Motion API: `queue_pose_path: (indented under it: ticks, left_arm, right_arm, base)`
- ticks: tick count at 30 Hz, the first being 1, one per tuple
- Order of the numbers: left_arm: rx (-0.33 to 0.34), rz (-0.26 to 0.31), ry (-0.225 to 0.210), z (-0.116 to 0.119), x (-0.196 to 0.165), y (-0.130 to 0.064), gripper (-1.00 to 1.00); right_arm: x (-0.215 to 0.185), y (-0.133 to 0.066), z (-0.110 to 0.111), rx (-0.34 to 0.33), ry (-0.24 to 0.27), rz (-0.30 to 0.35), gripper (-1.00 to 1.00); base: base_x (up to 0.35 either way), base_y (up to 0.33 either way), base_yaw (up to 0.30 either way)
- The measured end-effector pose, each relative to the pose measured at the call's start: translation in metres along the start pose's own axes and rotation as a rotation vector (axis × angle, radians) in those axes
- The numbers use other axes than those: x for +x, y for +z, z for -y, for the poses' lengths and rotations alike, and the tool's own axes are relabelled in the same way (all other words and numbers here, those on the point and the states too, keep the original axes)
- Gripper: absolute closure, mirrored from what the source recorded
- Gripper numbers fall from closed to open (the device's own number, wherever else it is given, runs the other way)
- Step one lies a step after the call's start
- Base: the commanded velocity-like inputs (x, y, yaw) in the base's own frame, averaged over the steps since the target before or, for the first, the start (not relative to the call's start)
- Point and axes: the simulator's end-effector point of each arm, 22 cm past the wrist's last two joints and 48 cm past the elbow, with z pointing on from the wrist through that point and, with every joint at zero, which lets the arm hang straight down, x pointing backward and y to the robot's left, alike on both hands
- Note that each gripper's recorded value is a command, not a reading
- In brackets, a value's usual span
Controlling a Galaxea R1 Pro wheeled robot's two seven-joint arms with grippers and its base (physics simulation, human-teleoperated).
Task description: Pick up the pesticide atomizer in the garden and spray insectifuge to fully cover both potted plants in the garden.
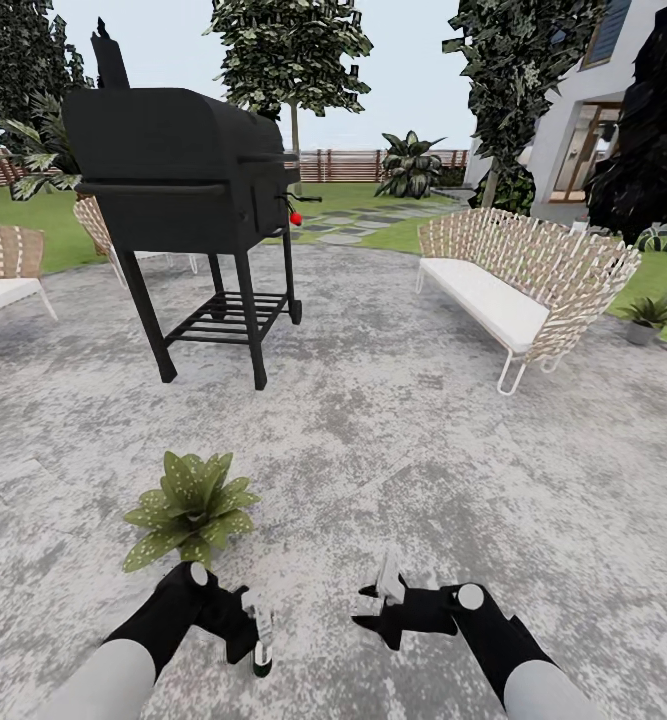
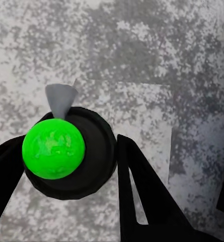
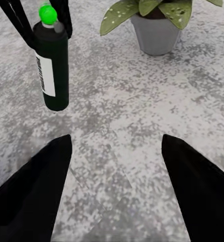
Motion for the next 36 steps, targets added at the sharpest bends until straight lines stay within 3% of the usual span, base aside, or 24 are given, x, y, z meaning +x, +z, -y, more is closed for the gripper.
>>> queue_pose_path:
  ticks: [7, 11, 15, 36]
  left_arm:
    - [0.012, 0.005, 0.052, 0.008, -0.02, 0.006, 1.0]
    - [0.029, 0.021, 0.074, 0.019, -0.039, 0.014, 1.0]
    - [0.039, 0.006, 0.108, 0.025, -0.044, 0.018, 1.0]
    - [0.061, 0.053, 0.143, 0.04, -0.085, 0.027, 1.0]
  right_arm:
    - [-0.006, -0.001, 0.003, 0.0, -0.017, 0.004, 1.0]
    - [-0.019, 0.011, -0.007, -0.024, -0.03, 0.013, 1.0]
    - [-0.018, 0.014, -0.018, -0.071, -0.001, -0.01, 1.0]
    - [-0.032, 0.011, -0.017, -0.093, -0.008, -0.005, 1.0]
  base:
    - [0.0, 0.0, 0.0]
    - [0.0, 0.0, 0.0]
    - [0.0, 0.0, 0.0]
    - [0.0, 0.0, 0.0]
